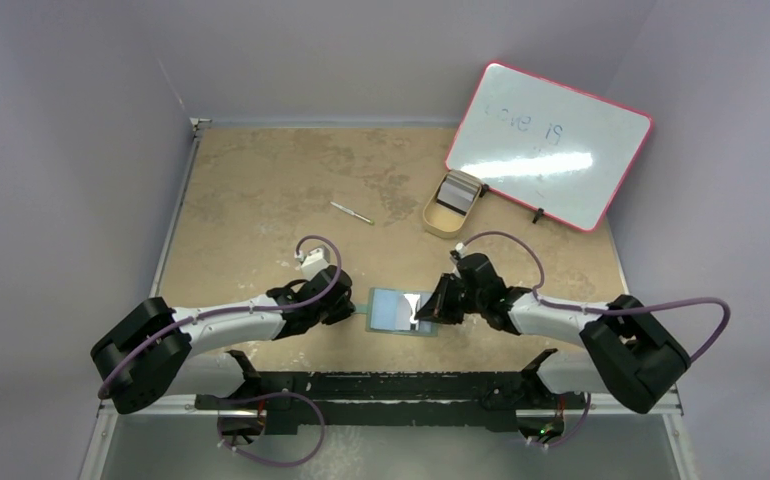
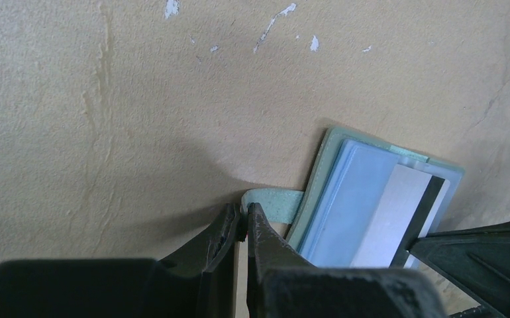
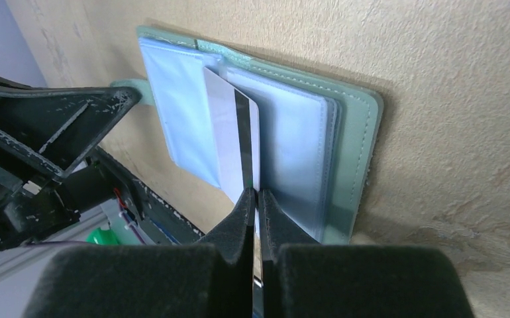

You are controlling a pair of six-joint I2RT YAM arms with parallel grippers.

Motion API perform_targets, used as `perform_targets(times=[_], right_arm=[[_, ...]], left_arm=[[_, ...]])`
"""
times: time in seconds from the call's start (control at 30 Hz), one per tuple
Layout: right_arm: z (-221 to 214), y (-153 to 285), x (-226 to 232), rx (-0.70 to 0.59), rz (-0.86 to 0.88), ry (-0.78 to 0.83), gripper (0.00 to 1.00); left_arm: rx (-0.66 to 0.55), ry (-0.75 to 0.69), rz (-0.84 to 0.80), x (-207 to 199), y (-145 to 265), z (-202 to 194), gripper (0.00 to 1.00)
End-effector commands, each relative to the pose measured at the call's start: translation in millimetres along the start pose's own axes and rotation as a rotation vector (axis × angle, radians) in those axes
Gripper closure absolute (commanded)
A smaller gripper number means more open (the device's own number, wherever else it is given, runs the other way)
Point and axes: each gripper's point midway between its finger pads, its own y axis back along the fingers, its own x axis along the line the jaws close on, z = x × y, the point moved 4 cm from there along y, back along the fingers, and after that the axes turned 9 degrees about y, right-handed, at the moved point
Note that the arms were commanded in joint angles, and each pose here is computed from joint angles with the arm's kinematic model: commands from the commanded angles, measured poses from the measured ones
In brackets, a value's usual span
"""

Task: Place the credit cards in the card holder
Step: Insert the credit card into the card holder.

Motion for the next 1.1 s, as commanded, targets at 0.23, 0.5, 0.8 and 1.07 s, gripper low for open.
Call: perform_targets(times=[0.23, 0.5, 0.8, 1.07], right_arm=[[3, -8, 8, 0.043, 0.019, 0.045, 1.00], [18, -15, 17, -0.017, 0.042, 0.060, 1.00], [33, -30, 18, -0.016, -0.007, 0.120, 0.93], [38, -17, 16, -0.001, -0.101, 0.156, 0.70]], left_arm=[[0.021, -0.013, -0.041, -12, 0, -8, 0.95], [0.024, -0.012, -0.051, -19, -1, -12, 0.95], [-0.020, -0.003, -0.044, -26, -9, -6, 0.95], [-0.036, -0.003, -0.043, -28, -9, -3, 0.95]])
